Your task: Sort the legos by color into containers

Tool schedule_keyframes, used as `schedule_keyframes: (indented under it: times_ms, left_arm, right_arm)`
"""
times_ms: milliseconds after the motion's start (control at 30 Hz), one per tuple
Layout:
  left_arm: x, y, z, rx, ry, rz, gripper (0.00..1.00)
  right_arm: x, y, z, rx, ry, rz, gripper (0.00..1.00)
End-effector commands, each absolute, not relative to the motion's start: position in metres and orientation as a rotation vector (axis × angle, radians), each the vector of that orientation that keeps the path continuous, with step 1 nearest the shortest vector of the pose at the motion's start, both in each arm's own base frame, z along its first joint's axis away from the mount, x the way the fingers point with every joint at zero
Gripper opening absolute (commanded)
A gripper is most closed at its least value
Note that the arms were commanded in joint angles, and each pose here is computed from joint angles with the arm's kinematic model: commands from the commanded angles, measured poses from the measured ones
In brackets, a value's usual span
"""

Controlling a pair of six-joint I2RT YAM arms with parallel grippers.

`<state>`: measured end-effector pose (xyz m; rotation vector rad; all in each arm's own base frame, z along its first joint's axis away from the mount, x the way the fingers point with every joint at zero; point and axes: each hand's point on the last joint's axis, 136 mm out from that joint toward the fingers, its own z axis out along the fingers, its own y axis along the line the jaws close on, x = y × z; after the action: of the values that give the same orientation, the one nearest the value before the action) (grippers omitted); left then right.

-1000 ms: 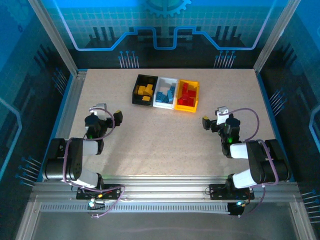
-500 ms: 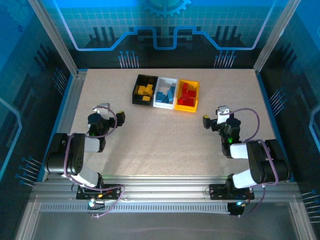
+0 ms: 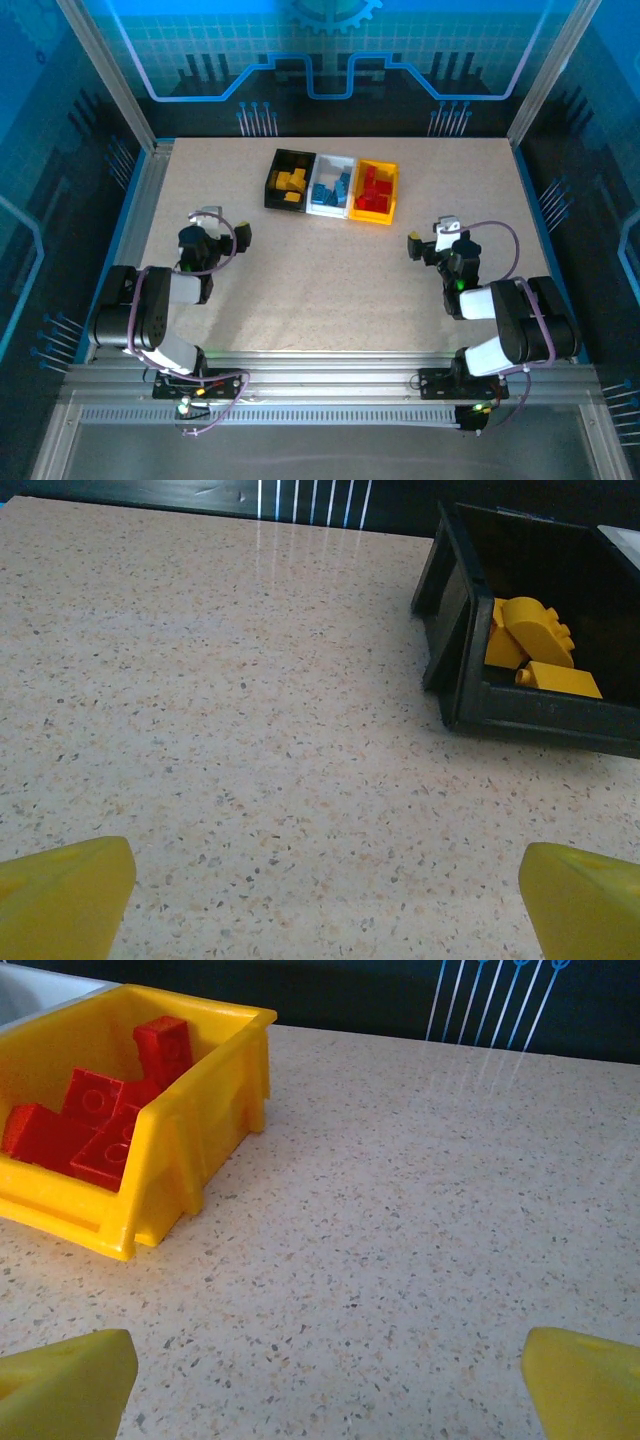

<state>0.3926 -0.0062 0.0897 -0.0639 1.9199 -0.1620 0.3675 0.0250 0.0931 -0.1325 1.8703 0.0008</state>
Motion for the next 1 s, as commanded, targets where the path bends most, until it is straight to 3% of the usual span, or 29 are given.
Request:
schedule_keyframes:
  times_ms: [0,267,767,967]
  left_arm:
    - [0.398,-0.007,0.096,-0.044,1.903,-0.137,0.99]
    - [0.398,-0.007,0.096,-0.042,1.904,-0.138,0.99]
    - [0.398,-0.007,0.096,-0.041,1.905,-0.128,0.99]
    - [0.399,-0.009,0.096,-0.036,1.903,-0.108,0.99]
  right_arm:
    - [0.378,0.024,0.104,-0.114,1.844,-0.009,1.00]
    - [0.398,0.028,0.095,-0.139,1.963,0.005,1.00]
    - [0.390,0.052,0.096,-0.294,1.922,0.133,1.00]
    - [0.397,0.032,0.095,-0.172,1.962,0.064,1.00]
